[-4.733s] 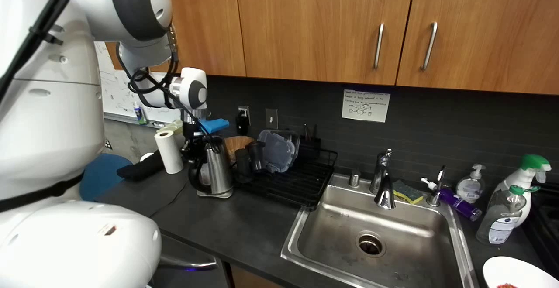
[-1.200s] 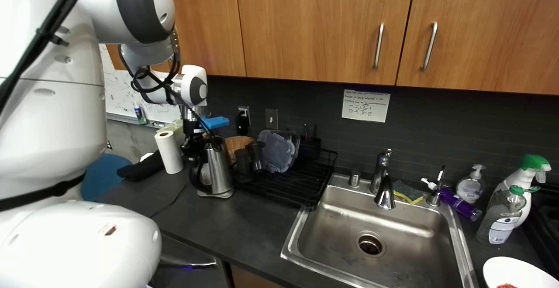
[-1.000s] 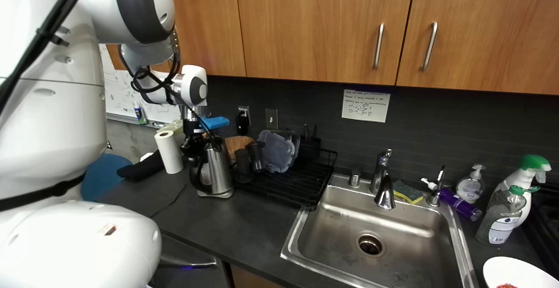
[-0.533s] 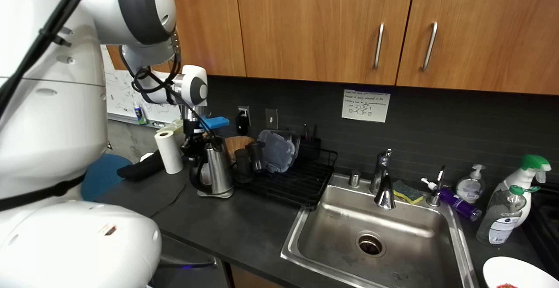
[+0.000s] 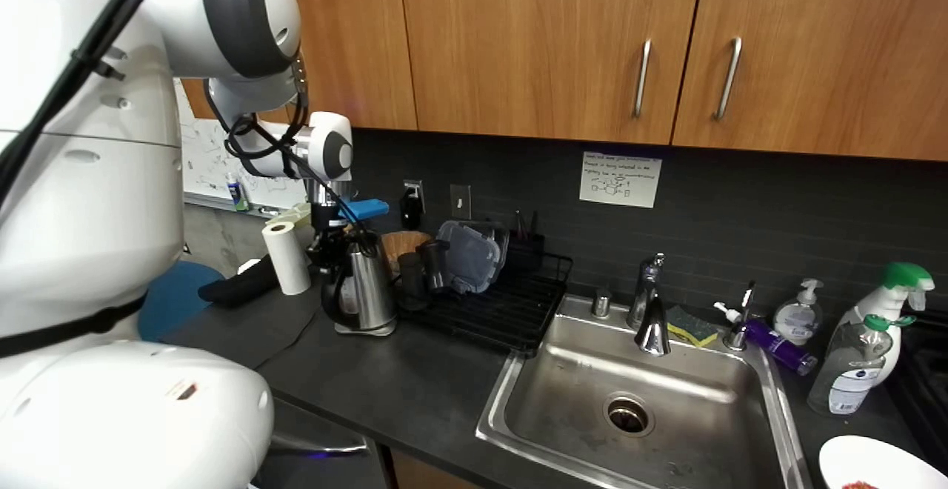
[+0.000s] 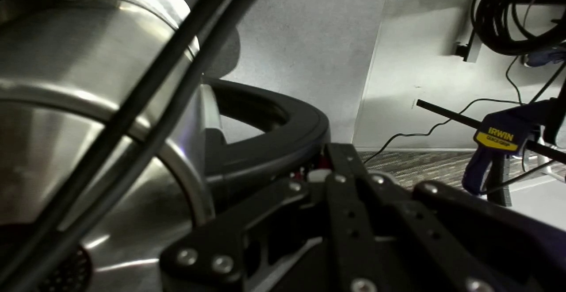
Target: Flip the switch on the electric kettle
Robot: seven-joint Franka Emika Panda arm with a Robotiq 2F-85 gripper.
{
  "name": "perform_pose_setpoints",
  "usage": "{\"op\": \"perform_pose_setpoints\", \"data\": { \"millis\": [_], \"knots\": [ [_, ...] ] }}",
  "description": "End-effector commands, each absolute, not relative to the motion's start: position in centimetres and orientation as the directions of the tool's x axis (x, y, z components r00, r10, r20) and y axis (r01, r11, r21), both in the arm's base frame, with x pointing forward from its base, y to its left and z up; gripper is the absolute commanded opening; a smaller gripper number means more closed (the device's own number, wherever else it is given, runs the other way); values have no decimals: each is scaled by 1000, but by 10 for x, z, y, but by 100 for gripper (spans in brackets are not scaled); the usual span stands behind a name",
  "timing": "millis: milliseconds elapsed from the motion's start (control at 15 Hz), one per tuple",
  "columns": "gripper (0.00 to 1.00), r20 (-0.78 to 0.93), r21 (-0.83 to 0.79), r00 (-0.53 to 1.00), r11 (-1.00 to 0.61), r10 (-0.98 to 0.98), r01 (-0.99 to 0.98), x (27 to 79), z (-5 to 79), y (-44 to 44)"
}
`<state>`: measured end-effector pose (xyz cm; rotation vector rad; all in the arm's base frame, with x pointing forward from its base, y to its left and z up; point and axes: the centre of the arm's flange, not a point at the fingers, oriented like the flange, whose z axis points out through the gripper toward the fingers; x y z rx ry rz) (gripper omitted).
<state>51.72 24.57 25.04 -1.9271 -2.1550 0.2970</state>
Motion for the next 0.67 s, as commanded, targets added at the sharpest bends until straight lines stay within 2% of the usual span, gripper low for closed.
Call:
{"op": "perform_pose_setpoints", "data": {
  "millis": [0,600],
  "knots": [
    [0,39,-308,-114,121,993,944,522,246,248],
    [0,41,-314,-100,108,994,943,509,259,253]
  ]
}}
